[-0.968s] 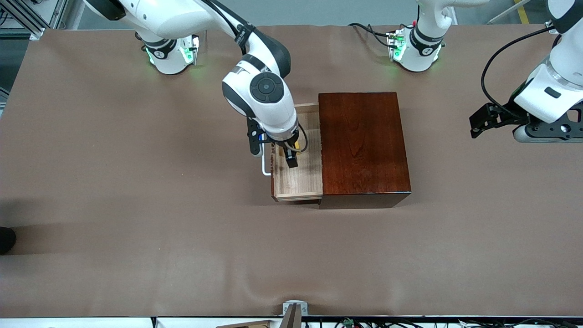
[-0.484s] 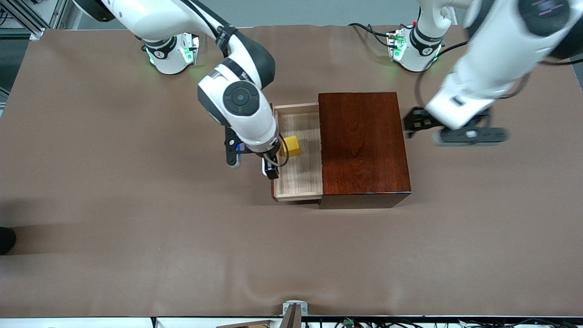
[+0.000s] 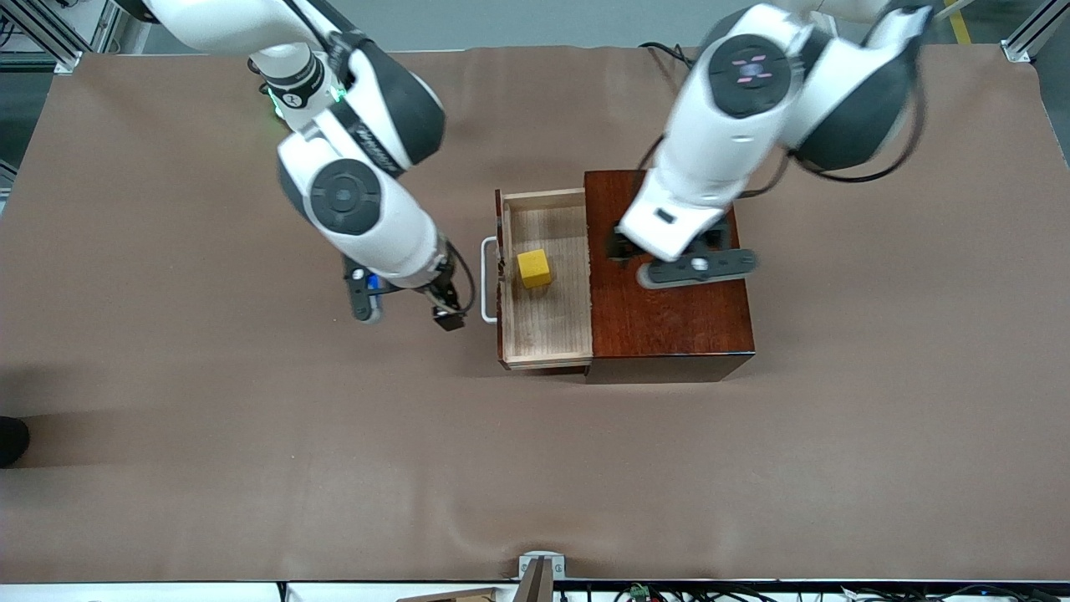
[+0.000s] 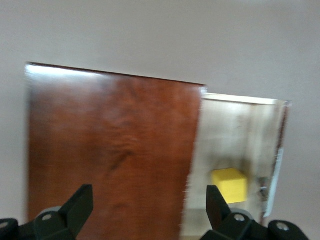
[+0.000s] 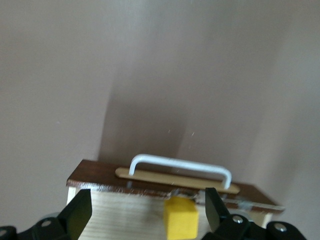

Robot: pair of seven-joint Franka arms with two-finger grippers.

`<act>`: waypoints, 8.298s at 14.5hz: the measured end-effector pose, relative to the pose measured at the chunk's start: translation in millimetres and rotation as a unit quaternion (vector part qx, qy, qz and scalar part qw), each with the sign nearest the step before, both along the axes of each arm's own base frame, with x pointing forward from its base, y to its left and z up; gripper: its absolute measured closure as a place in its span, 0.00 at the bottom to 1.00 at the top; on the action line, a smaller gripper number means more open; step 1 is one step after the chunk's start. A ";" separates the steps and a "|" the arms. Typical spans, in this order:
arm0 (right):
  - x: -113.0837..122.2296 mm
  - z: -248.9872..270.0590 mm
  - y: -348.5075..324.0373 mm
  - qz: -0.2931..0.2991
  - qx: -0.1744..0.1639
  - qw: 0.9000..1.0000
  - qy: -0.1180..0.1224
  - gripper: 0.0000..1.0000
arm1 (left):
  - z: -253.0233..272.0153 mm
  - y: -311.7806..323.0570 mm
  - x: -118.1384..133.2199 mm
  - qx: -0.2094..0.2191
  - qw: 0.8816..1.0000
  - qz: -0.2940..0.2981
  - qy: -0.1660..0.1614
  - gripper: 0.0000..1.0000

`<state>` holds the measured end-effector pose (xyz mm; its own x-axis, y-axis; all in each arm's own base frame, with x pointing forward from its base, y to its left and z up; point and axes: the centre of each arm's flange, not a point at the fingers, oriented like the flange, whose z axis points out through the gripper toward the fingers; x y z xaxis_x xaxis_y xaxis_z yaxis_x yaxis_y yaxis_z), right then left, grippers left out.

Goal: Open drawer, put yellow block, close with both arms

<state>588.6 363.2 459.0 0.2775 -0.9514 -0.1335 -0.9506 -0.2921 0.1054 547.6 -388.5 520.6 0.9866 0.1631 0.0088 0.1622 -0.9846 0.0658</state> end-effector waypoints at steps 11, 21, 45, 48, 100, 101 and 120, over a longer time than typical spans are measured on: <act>23.0 55.1 -120.1 0.099 0.035 0.994 0.035 0.00 | -86.9 -202.1 -67.5 -0.108 0.966 0.225 -0.062 0.00; 28.5 83.8 -210.4 0.242 0.065 0.967 0.048 0.00 | -157.6 -268.2 -101.0 -0.153 0.935 0.301 -0.112 0.00; -27.0 180.9 -352.6 0.542 0.089 0.836 0.006 0.00 | -227.0 -259.8 -110.8 -0.014 0.907 0.408 -0.107 0.00; -36.4 187.0 -368.6 0.566 0.088 0.820 0.002 0.00 | -226.6 -241.0 -102.4 0.036 0.899 0.425 -0.100 0.00; -70.1 212.4 -373.7 0.630 0.049 0.773 -0.058 0.00 | 156.7 283.6 31.5 0.078 0.994 -0.073 0.004 0.00; -70.1 212.4 -373.6 0.630 0.049 0.773 -0.058 0.00 | 155.7 285.0 29.8 0.076 0.994 -0.079 0.008 0.00; -70.4 212.0 -374.3 0.629 0.050 0.773 -0.057 0.00 | 147.8 316.1 -40.3 0.055 0.993 -0.098 -0.023 0.00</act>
<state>518.2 -11.1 671.0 0.9908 0.0955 -0.0958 0.0919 -0.9949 -0.0413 507.3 -72.4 668.4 0.9974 -0.0372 0.0615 -0.0348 -0.9985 -0.0412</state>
